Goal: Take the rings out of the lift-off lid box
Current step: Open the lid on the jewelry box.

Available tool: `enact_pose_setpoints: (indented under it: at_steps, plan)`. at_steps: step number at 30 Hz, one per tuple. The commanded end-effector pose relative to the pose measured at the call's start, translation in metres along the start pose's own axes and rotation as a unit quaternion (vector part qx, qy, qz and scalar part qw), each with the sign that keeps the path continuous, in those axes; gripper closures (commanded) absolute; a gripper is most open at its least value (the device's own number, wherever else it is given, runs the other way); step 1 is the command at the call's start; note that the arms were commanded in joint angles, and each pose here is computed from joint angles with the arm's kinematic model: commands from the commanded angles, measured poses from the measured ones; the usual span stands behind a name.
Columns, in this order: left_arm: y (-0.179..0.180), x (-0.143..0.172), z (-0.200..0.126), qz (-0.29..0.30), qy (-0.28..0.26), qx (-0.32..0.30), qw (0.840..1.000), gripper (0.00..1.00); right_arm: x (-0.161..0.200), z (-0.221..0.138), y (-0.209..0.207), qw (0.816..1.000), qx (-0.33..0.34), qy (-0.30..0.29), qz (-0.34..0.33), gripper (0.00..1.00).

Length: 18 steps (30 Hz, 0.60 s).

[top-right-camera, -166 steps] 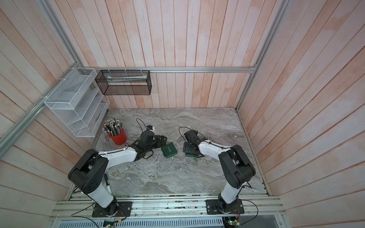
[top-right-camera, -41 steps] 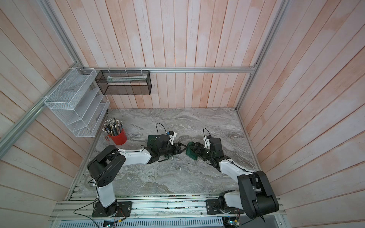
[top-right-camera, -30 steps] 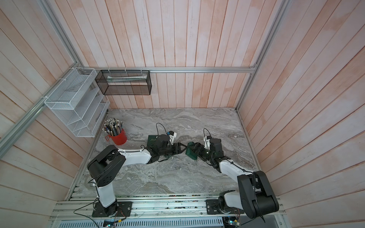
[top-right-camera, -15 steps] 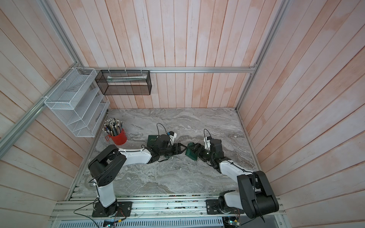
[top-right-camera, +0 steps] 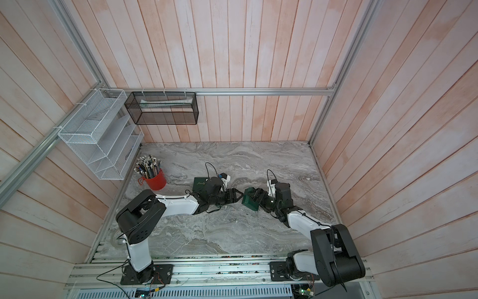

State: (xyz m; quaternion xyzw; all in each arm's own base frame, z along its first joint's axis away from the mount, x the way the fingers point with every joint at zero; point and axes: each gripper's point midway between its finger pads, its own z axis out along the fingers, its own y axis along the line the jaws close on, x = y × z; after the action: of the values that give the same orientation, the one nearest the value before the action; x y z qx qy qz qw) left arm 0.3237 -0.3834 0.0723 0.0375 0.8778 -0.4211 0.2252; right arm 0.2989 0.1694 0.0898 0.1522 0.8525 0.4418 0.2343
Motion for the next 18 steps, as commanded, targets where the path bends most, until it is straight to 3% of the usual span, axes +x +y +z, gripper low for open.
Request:
enact_pose_setpoints:
  at_steps: [1,10,18]
  plan:
    - [0.030,0.035,0.011,-0.002,0.057,-0.047,0.997,0.32,-0.005,-0.006,0.047,0.995,-0.090,0.002,-0.053,0.12]
    - [0.036,0.035,0.006,-0.009,0.052,-0.059,0.997,0.32,0.002,0.002,0.005,0.999,-0.011,0.004,-0.053,0.12]
    - [0.035,0.020,-0.013,-0.012,0.016,-0.058,0.998,0.31,0.006,0.003,-0.020,0.997,0.042,0.006,-0.059,0.12]
